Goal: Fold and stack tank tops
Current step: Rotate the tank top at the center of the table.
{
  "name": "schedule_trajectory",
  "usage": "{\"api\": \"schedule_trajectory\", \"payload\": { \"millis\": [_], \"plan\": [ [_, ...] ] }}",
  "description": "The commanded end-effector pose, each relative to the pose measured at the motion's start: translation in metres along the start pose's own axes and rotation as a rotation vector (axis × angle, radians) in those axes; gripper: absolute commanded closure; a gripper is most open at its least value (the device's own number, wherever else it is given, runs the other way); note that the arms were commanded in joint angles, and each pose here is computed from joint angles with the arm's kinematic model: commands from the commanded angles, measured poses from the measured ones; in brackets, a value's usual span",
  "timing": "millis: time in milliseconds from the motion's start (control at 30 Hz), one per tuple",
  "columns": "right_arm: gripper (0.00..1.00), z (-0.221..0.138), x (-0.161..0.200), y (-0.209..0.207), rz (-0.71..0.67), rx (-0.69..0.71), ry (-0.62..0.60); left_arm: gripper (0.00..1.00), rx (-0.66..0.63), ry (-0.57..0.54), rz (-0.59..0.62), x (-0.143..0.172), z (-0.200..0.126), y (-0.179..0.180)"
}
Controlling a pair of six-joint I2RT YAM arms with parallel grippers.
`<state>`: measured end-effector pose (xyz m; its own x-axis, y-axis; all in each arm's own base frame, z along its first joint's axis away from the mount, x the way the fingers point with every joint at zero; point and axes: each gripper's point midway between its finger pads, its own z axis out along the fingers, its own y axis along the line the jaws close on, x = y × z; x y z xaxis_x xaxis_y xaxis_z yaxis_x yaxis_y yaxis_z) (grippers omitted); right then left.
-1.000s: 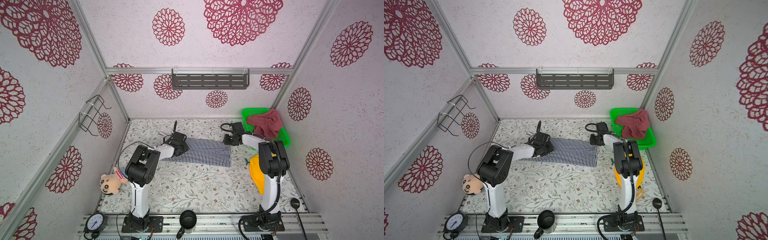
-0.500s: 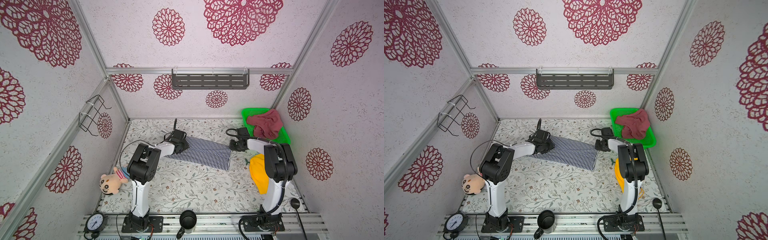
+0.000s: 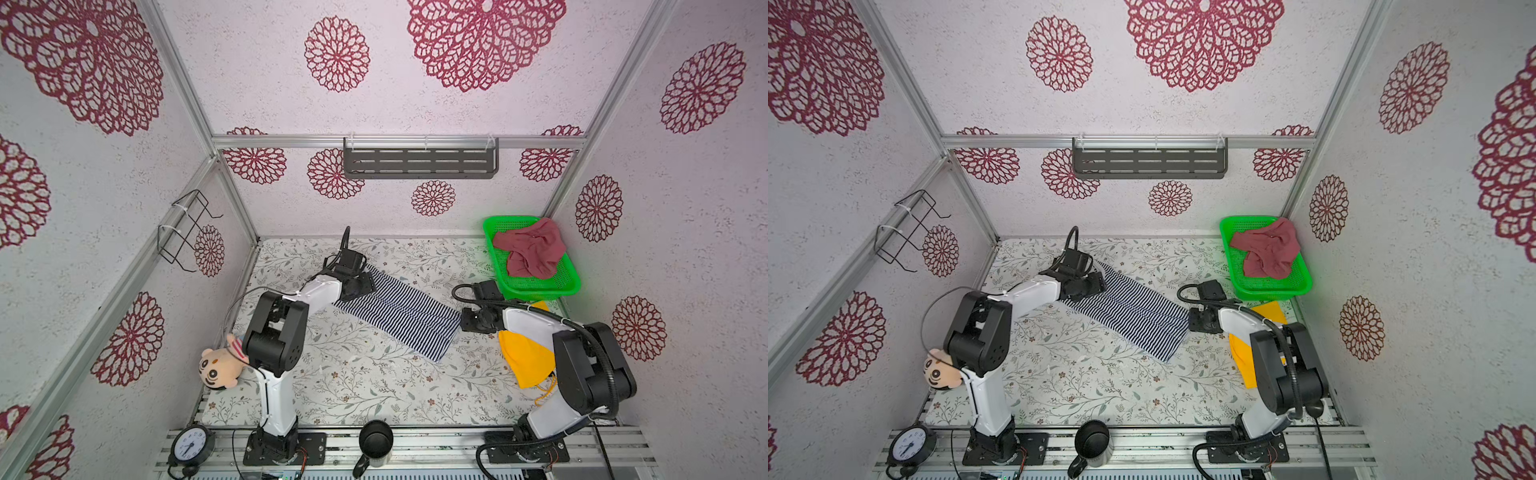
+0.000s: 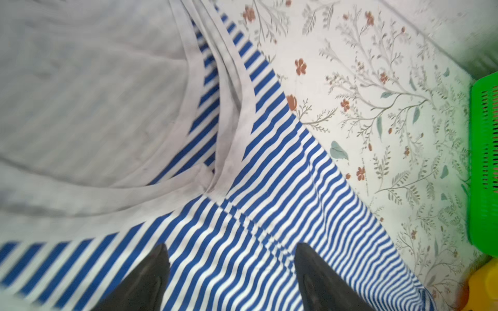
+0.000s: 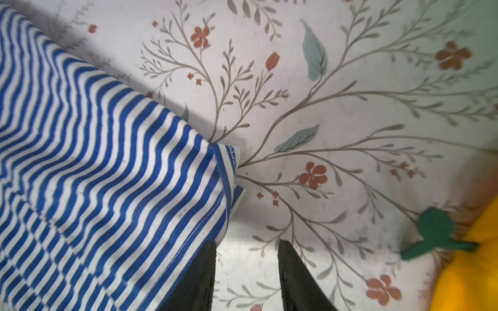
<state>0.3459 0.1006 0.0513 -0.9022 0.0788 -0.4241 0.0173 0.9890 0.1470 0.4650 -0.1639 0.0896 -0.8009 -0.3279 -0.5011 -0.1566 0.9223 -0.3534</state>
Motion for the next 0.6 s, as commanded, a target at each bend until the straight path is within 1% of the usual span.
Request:
{"api": "schedule_trajectory", "payload": {
  "millis": [0, 33, 133, 300, 400, 567],
  "plan": [
    [0.46, -0.019, -0.042, 0.004, -0.085, 0.014, -0.122, 0.22, -0.096, -0.064, -0.044, -0.010, -0.039, 0.038],
    [0.43, -0.015, -0.051, 0.010, -0.124, -0.001, -0.137, 0.22, -0.107, -0.075, -0.083, -0.006, -0.041, 0.051],
    [0.43, 0.004, -0.072, 0.022, -0.212, -0.028, -0.137, 0.24, -0.116, -0.065, -0.202, 0.012, -0.034, 0.082],
    [0.50, 0.030, -0.090, 0.043, -0.321, -0.100, -0.115, 0.24, -0.129, -0.074, -0.326, 0.019, -0.012, 0.106],
    [0.53, 0.039, -0.088, 0.050, -0.352, -0.136, -0.079, 0.25, -0.130, -0.079, -0.393, 0.019, 0.003, 0.117],
    [0.56, 0.048, -0.067, 0.053, -0.334, -0.184, -0.026, 0.25, -0.162, -0.082, -0.413, 0.014, 0.021, 0.125]
  ]
}}
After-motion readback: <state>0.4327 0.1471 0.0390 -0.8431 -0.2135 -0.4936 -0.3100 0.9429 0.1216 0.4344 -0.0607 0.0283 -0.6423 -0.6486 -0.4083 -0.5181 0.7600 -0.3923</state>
